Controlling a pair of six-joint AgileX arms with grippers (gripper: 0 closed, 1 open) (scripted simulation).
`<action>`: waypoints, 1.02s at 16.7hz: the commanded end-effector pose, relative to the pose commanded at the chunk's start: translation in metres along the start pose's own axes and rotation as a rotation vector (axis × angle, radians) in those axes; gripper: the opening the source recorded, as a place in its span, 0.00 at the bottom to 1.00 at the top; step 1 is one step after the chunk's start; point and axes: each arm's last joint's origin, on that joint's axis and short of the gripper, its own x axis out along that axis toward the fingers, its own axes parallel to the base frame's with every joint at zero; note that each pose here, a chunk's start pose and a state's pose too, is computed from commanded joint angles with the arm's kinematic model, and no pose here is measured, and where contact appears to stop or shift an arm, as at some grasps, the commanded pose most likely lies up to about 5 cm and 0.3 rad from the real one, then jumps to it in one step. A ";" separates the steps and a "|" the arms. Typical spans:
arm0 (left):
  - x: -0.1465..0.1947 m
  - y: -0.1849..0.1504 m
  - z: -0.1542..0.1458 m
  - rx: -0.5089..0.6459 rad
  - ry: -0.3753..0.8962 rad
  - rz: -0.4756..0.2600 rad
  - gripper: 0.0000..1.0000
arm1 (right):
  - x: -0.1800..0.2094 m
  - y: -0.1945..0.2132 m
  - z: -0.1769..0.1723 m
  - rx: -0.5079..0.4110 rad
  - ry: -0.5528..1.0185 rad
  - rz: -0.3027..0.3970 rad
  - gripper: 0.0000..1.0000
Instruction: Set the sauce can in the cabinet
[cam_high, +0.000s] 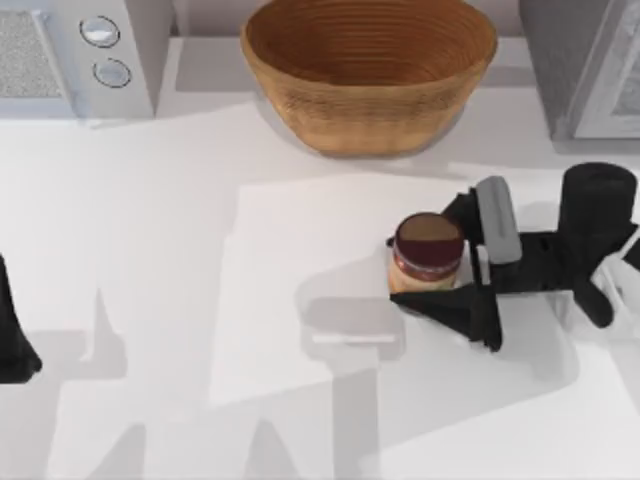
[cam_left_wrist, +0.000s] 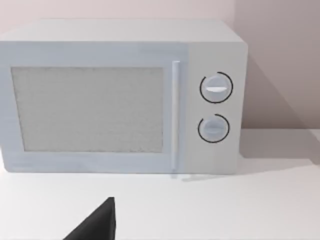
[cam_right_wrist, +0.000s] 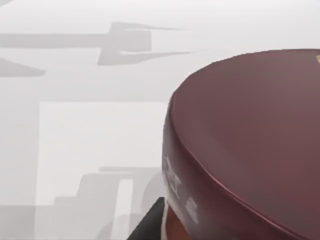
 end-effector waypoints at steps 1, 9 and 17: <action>0.000 0.000 0.000 0.000 0.000 0.000 1.00 | 0.000 0.000 0.000 0.000 0.000 0.000 0.32; 0.000 0.000 0.000 0.000 0.000 0.000 1.00 | 0.000 0.000 0.000 0.000 0.000 0.000 0.00; 0.000 0.000 0.000 0.000 0.000 0.000 1.00 | -0.002 -0.003 0.011 0.000 0.000 -0.008 0.00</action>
